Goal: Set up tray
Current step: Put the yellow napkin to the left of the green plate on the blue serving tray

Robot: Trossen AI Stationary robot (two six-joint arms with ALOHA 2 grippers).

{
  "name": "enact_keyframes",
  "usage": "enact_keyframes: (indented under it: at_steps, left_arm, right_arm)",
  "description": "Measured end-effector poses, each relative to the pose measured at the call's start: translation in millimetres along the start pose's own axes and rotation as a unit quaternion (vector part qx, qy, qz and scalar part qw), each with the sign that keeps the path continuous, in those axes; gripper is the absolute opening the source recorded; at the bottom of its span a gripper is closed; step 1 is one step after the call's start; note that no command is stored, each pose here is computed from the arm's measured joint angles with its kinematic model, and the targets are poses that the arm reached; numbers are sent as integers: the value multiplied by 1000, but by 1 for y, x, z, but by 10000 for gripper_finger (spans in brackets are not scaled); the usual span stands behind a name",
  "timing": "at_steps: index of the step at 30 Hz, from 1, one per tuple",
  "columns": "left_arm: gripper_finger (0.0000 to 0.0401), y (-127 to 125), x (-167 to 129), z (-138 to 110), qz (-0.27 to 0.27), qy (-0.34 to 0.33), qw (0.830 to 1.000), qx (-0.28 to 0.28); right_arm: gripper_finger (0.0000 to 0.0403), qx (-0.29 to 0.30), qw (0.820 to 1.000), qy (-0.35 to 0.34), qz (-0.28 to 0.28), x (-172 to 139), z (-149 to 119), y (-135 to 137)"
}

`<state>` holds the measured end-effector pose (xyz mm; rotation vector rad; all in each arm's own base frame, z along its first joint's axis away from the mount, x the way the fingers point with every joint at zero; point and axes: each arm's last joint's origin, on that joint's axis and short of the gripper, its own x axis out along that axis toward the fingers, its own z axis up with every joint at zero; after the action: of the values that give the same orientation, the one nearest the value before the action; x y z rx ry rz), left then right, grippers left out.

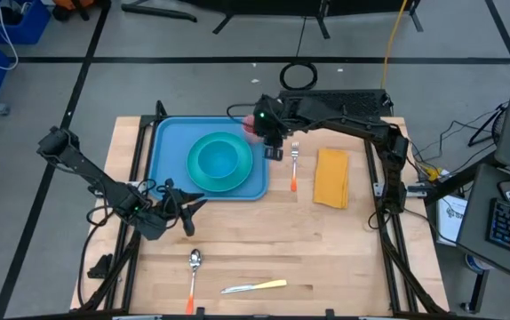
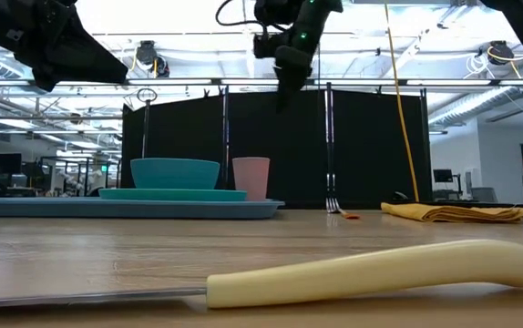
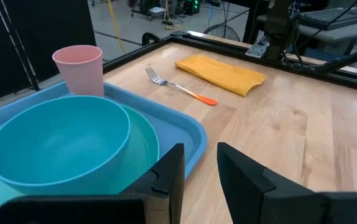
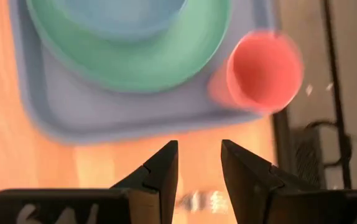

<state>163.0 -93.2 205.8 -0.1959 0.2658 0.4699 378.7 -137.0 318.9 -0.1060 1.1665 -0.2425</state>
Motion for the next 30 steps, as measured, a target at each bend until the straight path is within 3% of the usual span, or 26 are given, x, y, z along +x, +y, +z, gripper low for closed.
enact_keyframes:
  at_steps: [5, 12, 21, 26, 30]
  left_arm:
    - [97, 0, 0, 0, 0, 0, 1000, 0]
    - [97, 0, 0, 0, 0, 0, 1000, 0]
    - [97, 0, 0, 0, 3, -2, 1000, -1]
    - [97, 0, 0, 0, 5, -4, 1000, -1]
    - [97, 0, 0, 1, 9, -8, 1000, -3]
  right_arm:
    - [114, 5, 998, 63, -5, 11, -16, 19]
    - [114, 10, 992, 122, -16, 31, -61, 47]
    - [114, 52, 995, 88, -13, 35, -123, 78]
    - [114, 87, 992, 72, 64, 38, -156, 98]
    - [114, 96, 989, 83, 70, 42, -178, 111]
